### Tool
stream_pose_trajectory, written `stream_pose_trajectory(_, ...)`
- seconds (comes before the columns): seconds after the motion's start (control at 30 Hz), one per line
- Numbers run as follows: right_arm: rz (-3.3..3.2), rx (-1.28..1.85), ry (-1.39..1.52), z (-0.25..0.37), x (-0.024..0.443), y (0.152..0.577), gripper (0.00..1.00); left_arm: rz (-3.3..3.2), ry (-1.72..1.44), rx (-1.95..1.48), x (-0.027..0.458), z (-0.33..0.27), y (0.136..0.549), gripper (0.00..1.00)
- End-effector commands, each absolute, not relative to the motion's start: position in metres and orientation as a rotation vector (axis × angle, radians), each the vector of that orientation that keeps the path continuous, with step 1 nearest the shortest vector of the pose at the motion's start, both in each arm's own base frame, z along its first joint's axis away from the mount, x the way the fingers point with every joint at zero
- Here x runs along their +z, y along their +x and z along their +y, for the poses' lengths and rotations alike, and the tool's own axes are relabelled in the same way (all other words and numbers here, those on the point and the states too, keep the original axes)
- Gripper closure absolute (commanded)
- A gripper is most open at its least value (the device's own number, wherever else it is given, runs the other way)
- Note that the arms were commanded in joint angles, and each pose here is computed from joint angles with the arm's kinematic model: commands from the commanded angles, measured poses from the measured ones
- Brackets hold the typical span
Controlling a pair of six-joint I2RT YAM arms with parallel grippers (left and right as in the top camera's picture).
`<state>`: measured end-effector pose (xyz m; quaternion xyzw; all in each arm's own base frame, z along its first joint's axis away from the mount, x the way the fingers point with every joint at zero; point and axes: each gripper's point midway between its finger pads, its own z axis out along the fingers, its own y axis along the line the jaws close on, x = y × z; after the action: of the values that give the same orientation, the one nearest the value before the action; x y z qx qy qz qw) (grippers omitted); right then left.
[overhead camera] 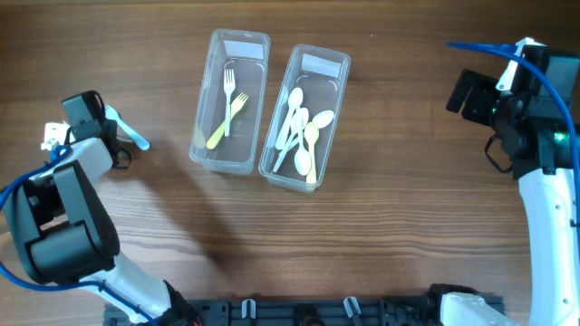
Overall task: Pack container
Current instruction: 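Move the left gripper back to the remaining forks, then grasp another white fork with the left gripper, then carry the white fork into the left container and release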
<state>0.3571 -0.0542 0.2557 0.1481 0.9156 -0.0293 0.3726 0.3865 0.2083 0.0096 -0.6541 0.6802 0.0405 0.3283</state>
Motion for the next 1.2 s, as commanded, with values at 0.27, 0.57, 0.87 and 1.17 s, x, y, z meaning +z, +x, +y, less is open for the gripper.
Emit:
stream_pose_trajectory(0.27, 2.339, -0.103, 0.365, -0.057, 0.259, 0.357, 0.00, 1.975, -1.695, 0.124, -0.054, 0.197, 0.378, 0.54)
stream_pose_trajectory(0.57, 2.339, -0.103, 0.364, -0.057, 0.259, 0.357, 0.00, 2.095, -1.741, 0.187, -0.066, 0.186, 0.352, 0.95)
stream_pose_trajectory(0.87, 2.339, -0.103, 0.365, -0.057, 0.259, 0.357, 0.00, 1.934, -1.585, 0.087, 0.066, 0.190, 0.366, 0.96)
stream_pose_trajectory(1.17, 2.339, -0.103, 0.365, -0.057, 0.259, 0.357, 0.00, 1.978, -0.178, -0.361, 0.282, 0.015, 0.367, 0.96)
